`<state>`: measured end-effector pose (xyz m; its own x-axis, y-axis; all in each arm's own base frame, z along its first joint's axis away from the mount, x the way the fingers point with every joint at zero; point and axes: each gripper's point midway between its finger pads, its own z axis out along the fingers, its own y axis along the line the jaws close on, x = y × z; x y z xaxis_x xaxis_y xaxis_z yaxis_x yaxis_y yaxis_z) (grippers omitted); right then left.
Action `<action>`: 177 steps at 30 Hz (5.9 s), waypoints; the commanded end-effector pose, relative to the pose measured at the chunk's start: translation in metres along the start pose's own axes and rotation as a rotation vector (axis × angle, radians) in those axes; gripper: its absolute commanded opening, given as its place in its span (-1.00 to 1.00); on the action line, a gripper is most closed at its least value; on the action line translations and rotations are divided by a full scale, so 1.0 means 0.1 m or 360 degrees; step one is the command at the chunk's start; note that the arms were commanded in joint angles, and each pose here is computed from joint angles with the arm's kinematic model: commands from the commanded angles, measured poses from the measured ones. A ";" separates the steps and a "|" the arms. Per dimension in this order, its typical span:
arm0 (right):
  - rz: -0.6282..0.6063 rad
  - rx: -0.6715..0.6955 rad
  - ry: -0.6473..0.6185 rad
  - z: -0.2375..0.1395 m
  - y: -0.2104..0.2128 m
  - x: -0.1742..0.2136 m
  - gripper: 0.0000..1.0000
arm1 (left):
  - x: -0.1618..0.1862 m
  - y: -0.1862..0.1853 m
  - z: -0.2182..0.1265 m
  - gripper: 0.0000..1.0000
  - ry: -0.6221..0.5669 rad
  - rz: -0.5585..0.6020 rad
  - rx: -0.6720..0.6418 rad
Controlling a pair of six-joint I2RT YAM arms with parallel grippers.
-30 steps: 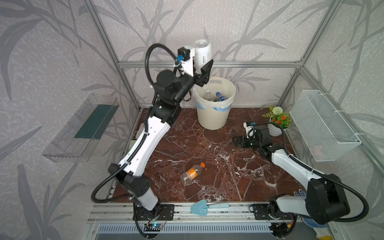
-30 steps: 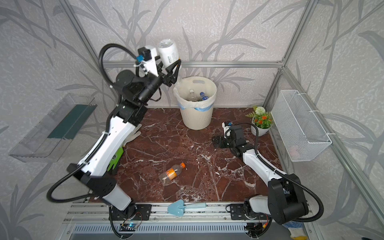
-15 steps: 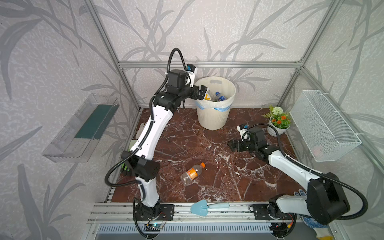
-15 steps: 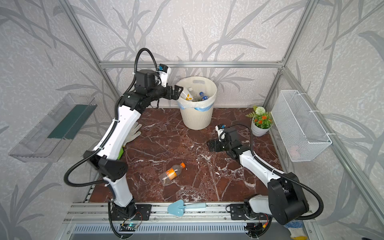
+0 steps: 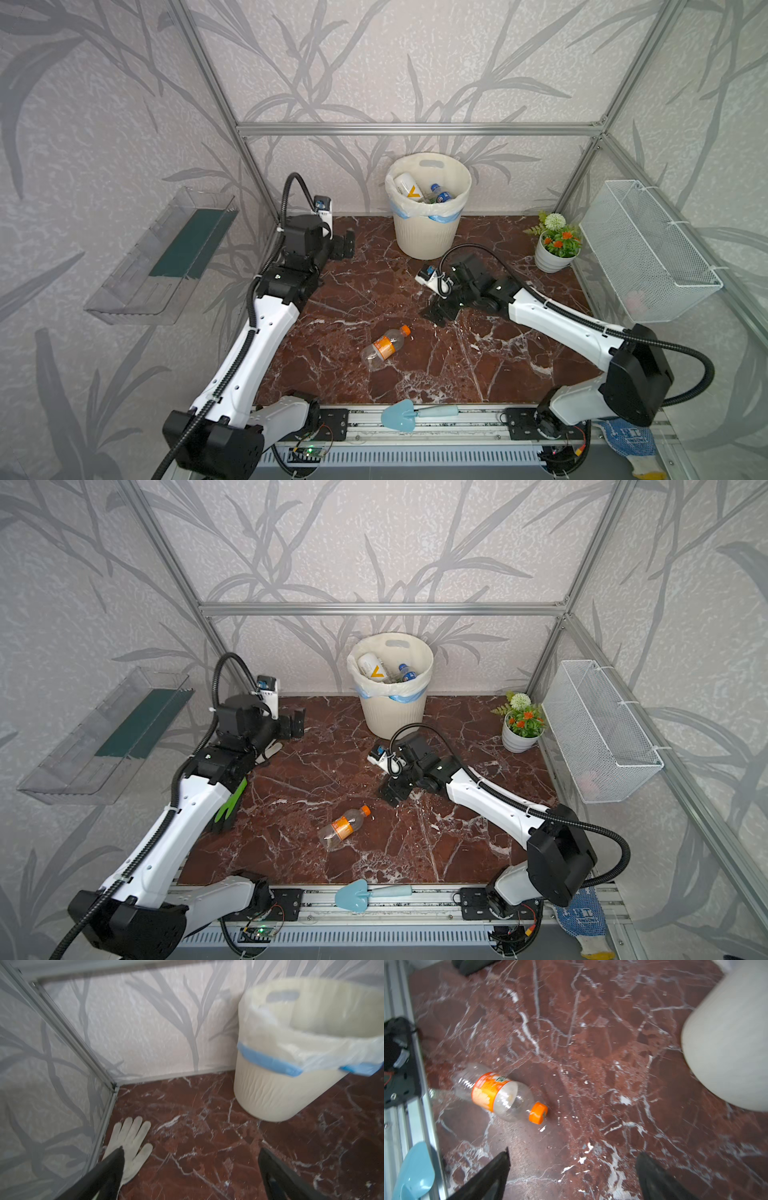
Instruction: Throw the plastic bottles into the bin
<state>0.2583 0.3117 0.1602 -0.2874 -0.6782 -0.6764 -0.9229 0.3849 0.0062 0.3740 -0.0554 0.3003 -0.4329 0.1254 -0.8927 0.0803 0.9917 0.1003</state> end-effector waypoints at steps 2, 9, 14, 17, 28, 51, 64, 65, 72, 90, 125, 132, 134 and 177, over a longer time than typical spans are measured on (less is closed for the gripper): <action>-0.0388 -0.0128 0.0179 0.16 0.33 0.03 0.91 | 0.19 0.11 -0.05 0.98 -0.0039 -0.0037 -0.0066; -0.0766 -0.0301 0.0254 0.53 0.79 -0.09 0.96 | 0.17 0.28 -0.07 0.95 -0.0059 -0.0141 -0.0205; -0.0914 -0.0398 0.0298 0.81 1.00 -0.07 0.96 | 0.17 0.49 -0.13 0.94 -0.0077 -0.0215 -0.0339; -0.0967 -0.0456 0.0290 0.93 1.11 -0.09 0.96 | 0.16 0.49 -0.14 0.94 -0.0087 -0.0243 -0.0317; -0.1016 -0.0534 0.0355 1.27 1.22 0.08 0.88 | 0.18 0.55 -0.12 0.94 -0.0077 -0.0294 -0.0312; -0.0916 -0.0249 0.0348 1.40 0.96 0.11 0.11 | 0.23 0.54 -0.06 0.92 -0.0053 -0.0316 -0.0284; -0.0398 0.0352 -0.0227 0.65 0.06 -0.74 -0.02 | 0.23 0.54 -0.06 0.91 -0.0056 -0.0312 -0.0284; -0.0356 0.0420 -0.0360 0.42 -0.02 -0.89 -0.02 | 0.23 0.54 -0.06 0.90 -0.0058 -0.0311 -0.0283; -0.0133 0.0919 -0.1107 -0.92 -0.55 -1.46 0.11 | 0.22 0.51 -0.08 0.90 -0.0055 -0.0300 -0.0253; -0.0212 0.1688 -0.2250 -3.23 -0.68 -2.12 0.05 | 0.17 0.48 -0.14 0.89 -0.0096 -0.0293 -0.0210; 0.0690 0.1050 -0.1029 -2.07 -2.82 -2.37 0.98 | 0.09 0.48 -0.25 0.89 -0.0135 -0.0277 -0.0199; 0.0576 0.1230 -0.1334 -2.50 -2.57 -2.16 0.98 | 0.11 0.47 -0.22 0.89 -0.0121 -0.0277 -0.0191; 0.0558 0.1305 -0.1385 -2.67 -2.45 -2.03 0.98 | 0.13 0.47 -0.19 0.89 -0.0111 -0.0283 -0.0190; 0.1182 0.2120 -0.0420 -1.59 -2.59 1.85 0.98 | 1.78 1.04 0.96 0.88 0.0038 -0.0273 -0.0925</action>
<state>0.4071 -0.0153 0.1473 -0.3893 -0.0230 -0.9208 0.3487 0.9216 -0.1705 0.3745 0.0723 0.0955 -0.4479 -0.0535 -0.8925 -0.5256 0.8233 0.2144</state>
